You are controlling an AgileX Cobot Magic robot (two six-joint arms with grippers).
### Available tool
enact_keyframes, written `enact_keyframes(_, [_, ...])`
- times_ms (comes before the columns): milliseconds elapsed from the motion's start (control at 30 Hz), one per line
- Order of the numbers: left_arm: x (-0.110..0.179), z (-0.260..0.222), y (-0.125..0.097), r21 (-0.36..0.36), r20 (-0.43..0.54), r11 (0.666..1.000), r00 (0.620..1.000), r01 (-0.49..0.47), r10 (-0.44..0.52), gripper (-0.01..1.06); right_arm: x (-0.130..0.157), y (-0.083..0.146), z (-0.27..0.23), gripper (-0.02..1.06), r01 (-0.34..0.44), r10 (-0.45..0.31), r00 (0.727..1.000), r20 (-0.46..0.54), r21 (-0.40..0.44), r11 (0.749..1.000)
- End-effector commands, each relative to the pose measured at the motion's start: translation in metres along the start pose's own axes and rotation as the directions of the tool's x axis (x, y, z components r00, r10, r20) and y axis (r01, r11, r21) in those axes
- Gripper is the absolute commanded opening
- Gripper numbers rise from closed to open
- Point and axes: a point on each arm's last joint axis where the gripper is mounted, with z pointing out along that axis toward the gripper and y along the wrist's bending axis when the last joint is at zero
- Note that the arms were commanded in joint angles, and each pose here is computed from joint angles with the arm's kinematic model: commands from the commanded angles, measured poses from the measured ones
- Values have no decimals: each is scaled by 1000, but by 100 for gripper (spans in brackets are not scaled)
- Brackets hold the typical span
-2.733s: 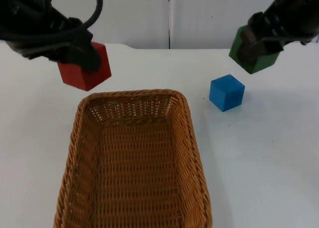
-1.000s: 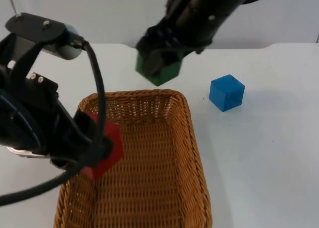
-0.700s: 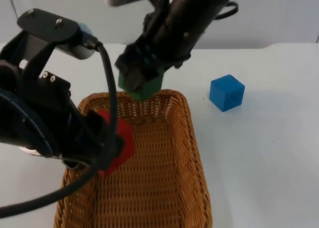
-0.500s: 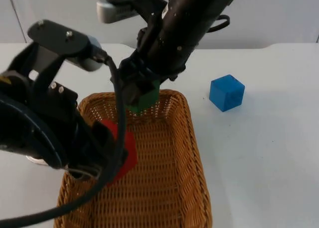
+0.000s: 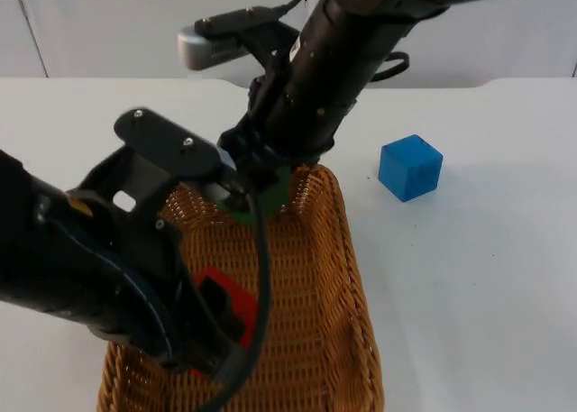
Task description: Pick up one cube with each hand and place exactly two cubes into the same basket, leaving the remaining cube outside.
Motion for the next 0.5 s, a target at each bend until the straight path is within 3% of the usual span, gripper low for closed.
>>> enact_keyframes(0, [0, 2, 0, -16, 10, 1000, 1000, -13, 13, 0, -3, 2, 2, 0, 4, -4, 1000, 21, -2, 1000])
enact_keyframes(467, [10, 26, 6, -61, -47, 998, 999, -22, 20, 0, 7, -4, 36, 0, -10, 10, 1000, 1, 8, 1000])
